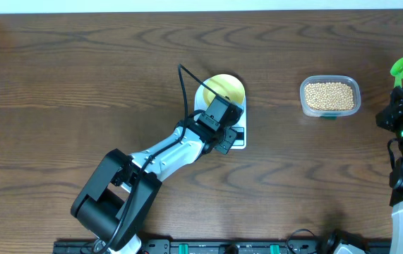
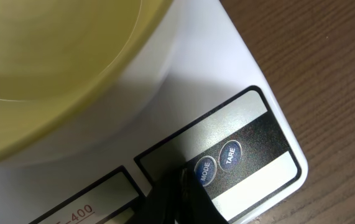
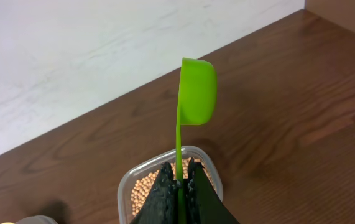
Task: Scoop item into bowl and weigh 50g on scale
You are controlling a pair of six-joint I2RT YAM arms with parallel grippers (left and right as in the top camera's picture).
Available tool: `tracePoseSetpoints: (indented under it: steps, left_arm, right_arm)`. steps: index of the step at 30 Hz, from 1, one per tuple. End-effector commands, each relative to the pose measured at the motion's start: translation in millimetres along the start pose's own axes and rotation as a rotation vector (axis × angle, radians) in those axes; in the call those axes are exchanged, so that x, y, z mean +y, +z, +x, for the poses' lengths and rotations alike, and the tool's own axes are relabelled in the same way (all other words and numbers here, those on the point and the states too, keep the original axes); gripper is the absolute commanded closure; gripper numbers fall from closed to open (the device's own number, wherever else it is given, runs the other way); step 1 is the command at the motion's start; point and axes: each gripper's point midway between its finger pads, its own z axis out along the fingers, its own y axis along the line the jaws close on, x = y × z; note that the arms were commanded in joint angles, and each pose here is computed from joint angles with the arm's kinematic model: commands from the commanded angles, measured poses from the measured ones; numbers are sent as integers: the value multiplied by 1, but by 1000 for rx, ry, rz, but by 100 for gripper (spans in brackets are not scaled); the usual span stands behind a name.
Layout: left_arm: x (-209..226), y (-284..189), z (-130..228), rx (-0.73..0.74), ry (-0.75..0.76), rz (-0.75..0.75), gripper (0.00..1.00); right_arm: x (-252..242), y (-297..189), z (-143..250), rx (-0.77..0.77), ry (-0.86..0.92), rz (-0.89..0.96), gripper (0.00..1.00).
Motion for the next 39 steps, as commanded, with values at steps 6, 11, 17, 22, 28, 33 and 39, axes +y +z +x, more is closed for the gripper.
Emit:
tracePoseSetpoints:
  steps: [6, 11, 17, 22, 28, 33, 39]
  left_arm:
    - [15, 17, 28, 94, -2, -66, 93]
    - [16, 19, 35, 111, -3, -67, 93]
    - [16, 20, 39, 125, -3, -68, 93]
    - [16, 20, 40, 127, -3, -68, 93]
    - [17, 21, 47, 146, -4, -69, 93]
    - [17, 23, 56, 166, -4, -71, 93]
    - [18, 25, 63, 176, -4, -71, 93]
  right_arm:
    - [0, -2, -8, -19, -14, 6, 99]
    - [0, -2, -8, -19, -14, 6, 99]
    - [0, -2, -8, -19, -14, 6, 99]
    - [0, -2, -8, -19, -14, 6, 99]
    - [0, -2, -6, -11, -11, 8, 99]
    - [-1, -2, -3, -1, -9, 10, 99]
    - [-1, -2, -3, -1, -9, 10, 99]
